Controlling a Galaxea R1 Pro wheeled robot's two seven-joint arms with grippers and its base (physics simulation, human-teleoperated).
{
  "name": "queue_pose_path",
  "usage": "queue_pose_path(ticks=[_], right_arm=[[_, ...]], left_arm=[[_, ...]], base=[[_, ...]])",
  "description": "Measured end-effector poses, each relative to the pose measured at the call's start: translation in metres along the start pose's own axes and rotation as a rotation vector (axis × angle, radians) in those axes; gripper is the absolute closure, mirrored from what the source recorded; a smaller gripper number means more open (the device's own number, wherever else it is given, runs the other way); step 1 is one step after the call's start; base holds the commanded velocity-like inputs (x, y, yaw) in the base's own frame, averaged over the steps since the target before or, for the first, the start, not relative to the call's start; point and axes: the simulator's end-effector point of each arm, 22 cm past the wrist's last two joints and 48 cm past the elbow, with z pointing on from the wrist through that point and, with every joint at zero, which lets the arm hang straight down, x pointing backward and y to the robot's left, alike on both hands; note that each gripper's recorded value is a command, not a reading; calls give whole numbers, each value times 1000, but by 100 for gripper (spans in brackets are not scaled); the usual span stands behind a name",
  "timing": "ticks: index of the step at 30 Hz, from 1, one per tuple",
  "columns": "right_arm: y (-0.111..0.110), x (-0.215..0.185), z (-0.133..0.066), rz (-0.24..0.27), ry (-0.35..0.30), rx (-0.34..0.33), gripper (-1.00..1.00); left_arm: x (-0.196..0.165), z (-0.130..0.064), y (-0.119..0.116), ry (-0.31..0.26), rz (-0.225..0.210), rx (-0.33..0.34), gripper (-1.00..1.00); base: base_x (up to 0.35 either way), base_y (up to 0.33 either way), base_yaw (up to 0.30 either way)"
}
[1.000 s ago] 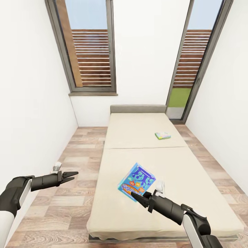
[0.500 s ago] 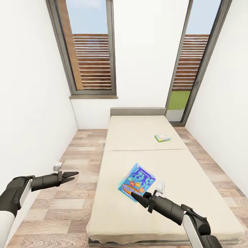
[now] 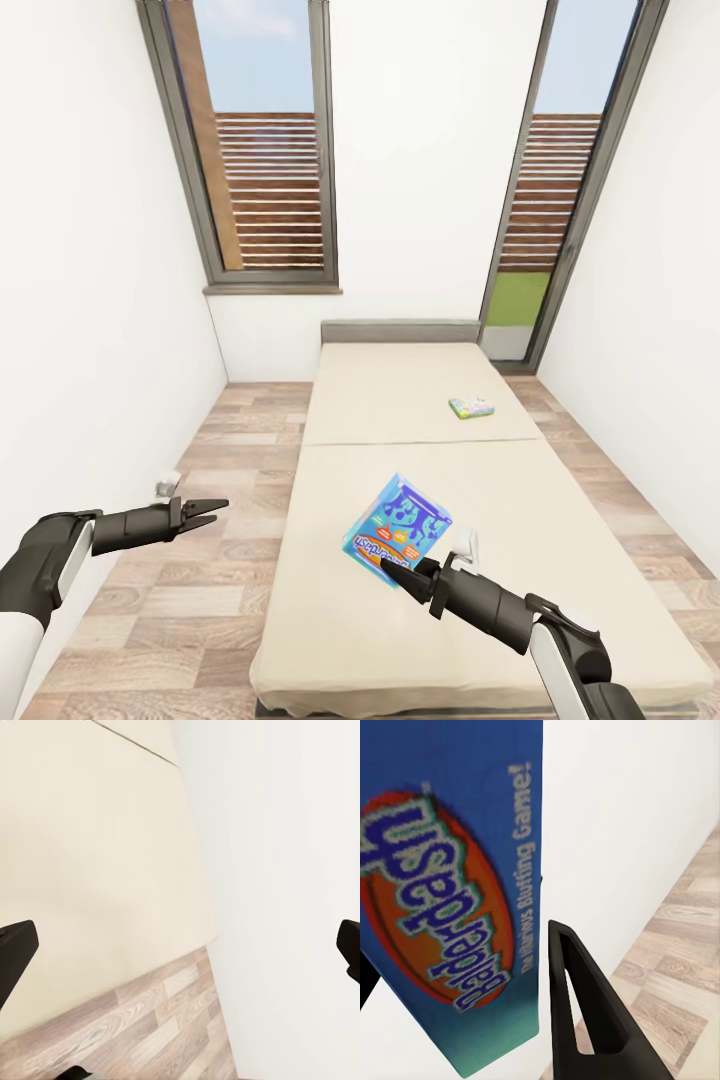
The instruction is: Put all the toys in the child's room - the three board games (two on the bed and one on the table), the two jigsaw puzzles on the table, and the tennis ball on the table - inside the toy box on the table in the child's room.
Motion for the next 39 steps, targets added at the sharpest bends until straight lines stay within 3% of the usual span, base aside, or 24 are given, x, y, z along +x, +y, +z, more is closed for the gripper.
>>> queue_pose_path(ticks=[26,39], right_arm=[[12,-11,-2,-31,-16,-11,100],[3,-15,-6,-25,-30,17,100]], left_arm=[[-9,-8,-17,-20,31,12,-100],[-9,-8,-18,-20,31,13,-100]], base=[[0,0,0],[0,0,0]])
